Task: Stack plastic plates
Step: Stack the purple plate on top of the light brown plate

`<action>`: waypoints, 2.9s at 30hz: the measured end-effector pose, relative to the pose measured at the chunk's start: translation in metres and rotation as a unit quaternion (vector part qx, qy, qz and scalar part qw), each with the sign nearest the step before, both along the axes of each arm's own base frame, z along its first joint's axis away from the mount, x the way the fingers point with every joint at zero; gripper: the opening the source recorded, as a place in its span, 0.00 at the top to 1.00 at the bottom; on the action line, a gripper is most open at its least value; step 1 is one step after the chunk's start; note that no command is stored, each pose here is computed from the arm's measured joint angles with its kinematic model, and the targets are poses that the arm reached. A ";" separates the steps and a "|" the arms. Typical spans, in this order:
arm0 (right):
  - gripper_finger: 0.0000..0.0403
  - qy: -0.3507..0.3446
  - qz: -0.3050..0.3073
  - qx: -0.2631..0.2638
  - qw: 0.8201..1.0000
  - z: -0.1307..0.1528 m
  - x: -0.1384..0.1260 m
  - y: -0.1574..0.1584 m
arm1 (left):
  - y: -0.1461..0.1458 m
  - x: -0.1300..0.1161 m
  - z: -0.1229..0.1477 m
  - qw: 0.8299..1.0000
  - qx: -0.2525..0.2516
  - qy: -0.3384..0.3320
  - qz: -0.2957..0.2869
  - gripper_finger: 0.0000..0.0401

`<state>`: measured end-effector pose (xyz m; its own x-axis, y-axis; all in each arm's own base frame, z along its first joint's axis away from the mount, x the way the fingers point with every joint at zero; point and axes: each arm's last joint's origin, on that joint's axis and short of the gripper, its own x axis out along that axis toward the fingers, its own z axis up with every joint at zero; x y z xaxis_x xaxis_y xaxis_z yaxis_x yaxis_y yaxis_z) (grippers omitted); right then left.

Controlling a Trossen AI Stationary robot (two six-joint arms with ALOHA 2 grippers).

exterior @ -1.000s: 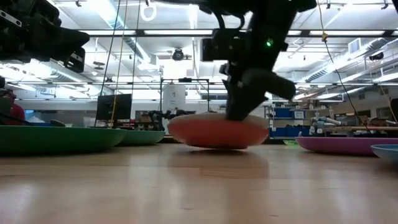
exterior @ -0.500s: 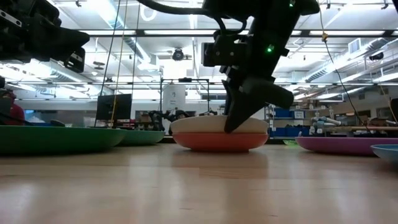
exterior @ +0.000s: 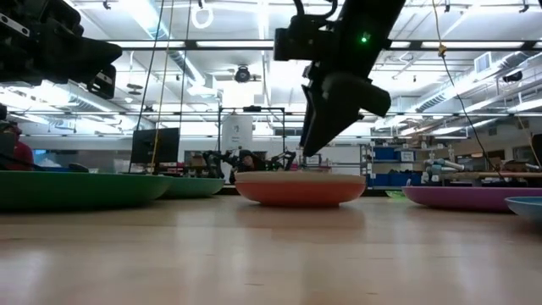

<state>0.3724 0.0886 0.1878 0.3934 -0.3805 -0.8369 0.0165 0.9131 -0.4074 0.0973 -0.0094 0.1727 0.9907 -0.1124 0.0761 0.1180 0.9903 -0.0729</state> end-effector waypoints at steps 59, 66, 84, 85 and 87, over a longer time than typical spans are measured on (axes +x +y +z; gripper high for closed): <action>0.91 0.031 -0.430 0.123 0.894 -0.048 -0.117 -0.026 | 0.000 0.000 0.000 1.000 0.000 0.000 0.000 0.97; 0.96 0.051 -0.404 0.079 0.910 -0.014 -0.106 -0.024 | 0.000 0.000 0.000 1.000 0.000 0.000 0.000 0.97; 0.96 0.008 0.112 0.007 0.994 0.017 -0.020 -0.001 | 0.000 0.000 0.000 1.000 0.000 0.000 0.000 0.97; 0.95 0.022 0.119 0.008 0.993 0.010 -0.018 -0.002 | 0.000 0.000 0.000 1.000 0.000 -0.001 0.000 0.97; 0.95 0.043 0.121 0.007 0.992 -0.001 -0.015 -0.006 | 0.000 0.000 0.000 1.000 0.000 0.000 0.000 0.97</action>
